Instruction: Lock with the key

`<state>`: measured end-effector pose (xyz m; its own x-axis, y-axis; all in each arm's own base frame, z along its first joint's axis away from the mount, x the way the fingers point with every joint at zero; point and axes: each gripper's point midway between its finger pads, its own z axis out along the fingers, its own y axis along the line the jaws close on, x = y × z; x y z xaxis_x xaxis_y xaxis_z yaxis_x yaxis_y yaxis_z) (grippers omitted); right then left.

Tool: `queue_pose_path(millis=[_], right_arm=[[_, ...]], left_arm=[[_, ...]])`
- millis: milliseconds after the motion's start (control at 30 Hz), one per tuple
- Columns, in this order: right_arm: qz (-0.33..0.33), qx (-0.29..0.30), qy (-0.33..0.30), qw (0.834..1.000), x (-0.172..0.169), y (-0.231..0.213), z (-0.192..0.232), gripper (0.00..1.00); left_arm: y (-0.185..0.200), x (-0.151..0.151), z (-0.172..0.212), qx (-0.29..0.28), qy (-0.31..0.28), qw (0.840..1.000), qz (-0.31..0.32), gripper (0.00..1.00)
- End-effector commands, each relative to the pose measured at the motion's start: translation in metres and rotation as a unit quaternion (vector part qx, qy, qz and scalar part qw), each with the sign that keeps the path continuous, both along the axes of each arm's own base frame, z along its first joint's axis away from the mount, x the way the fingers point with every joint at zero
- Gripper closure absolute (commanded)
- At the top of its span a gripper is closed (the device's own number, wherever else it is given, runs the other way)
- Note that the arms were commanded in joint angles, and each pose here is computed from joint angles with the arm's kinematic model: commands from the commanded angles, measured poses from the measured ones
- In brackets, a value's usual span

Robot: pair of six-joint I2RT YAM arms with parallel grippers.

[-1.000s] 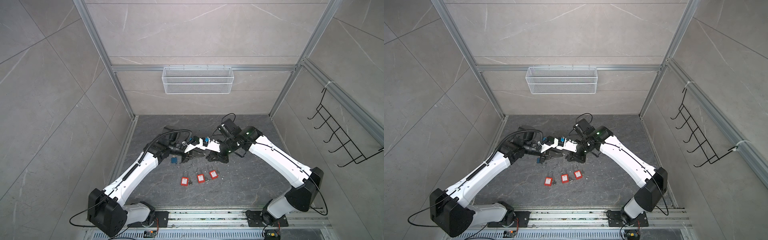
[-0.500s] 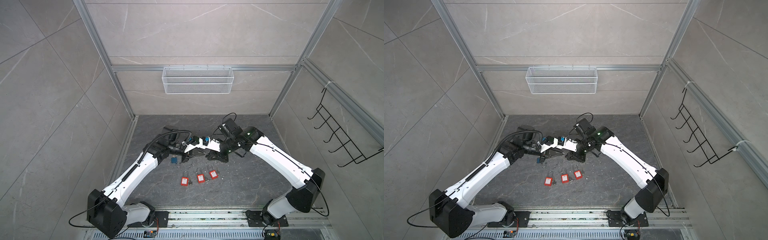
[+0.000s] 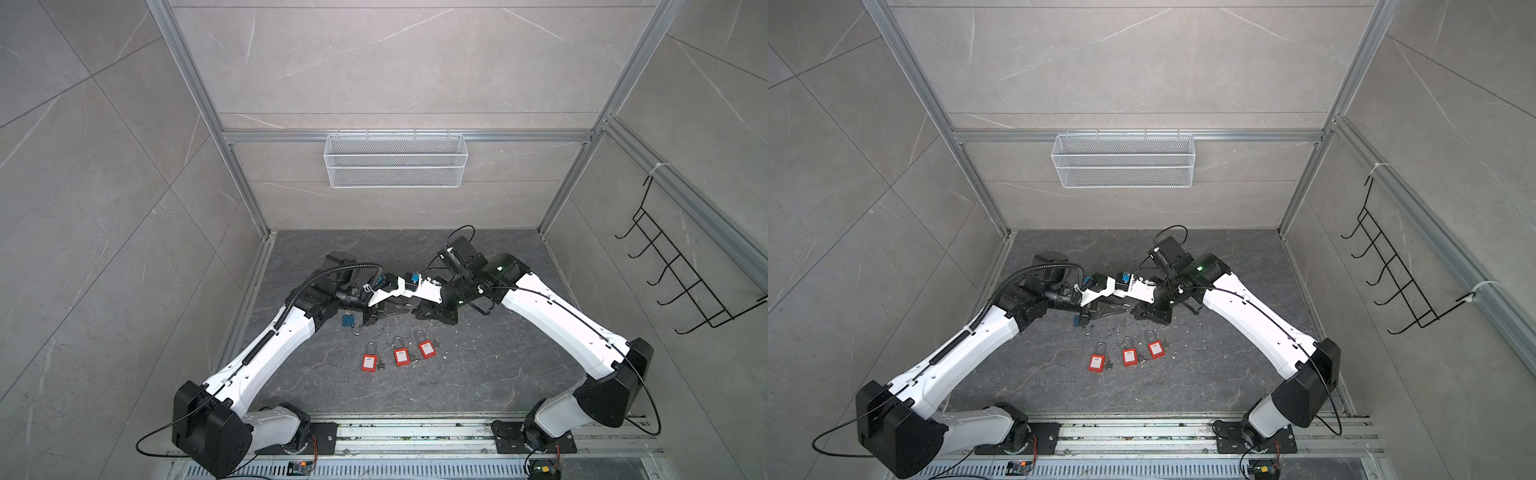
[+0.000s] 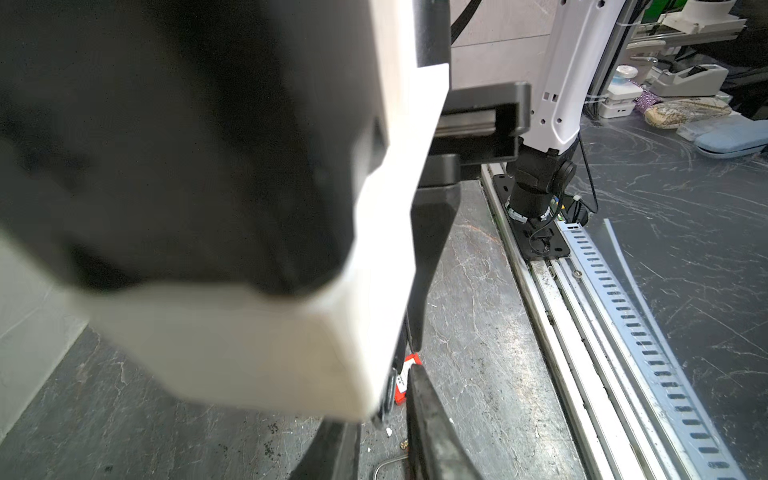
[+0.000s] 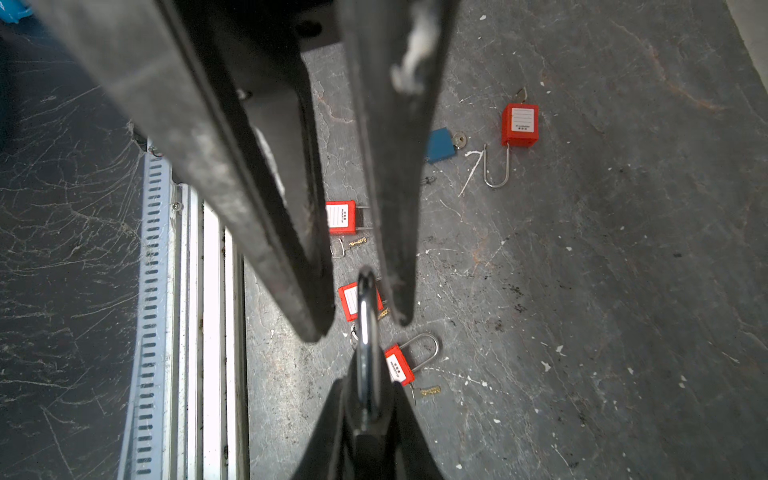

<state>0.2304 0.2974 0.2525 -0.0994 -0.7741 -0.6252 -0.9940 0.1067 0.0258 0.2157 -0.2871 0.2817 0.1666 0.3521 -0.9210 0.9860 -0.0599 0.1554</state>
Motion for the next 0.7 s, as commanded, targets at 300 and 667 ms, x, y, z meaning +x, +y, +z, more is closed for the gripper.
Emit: queue_pose_path(millis=[300,667], right_arm=[[0.011,0.061,-0.043,0.997,0.002,0.013,0.033,0.98],[-0.024,0.024,-0.049,0.998,-0.002,-0.009,0.022,0.58]], left_arm=[[-0.001,-0.003,-0.012,0.013,0.024,1.000,0.001,0.94],[-0.001,0.002,0.012,-0.050,0.044,0.998,0.001,1.00]])
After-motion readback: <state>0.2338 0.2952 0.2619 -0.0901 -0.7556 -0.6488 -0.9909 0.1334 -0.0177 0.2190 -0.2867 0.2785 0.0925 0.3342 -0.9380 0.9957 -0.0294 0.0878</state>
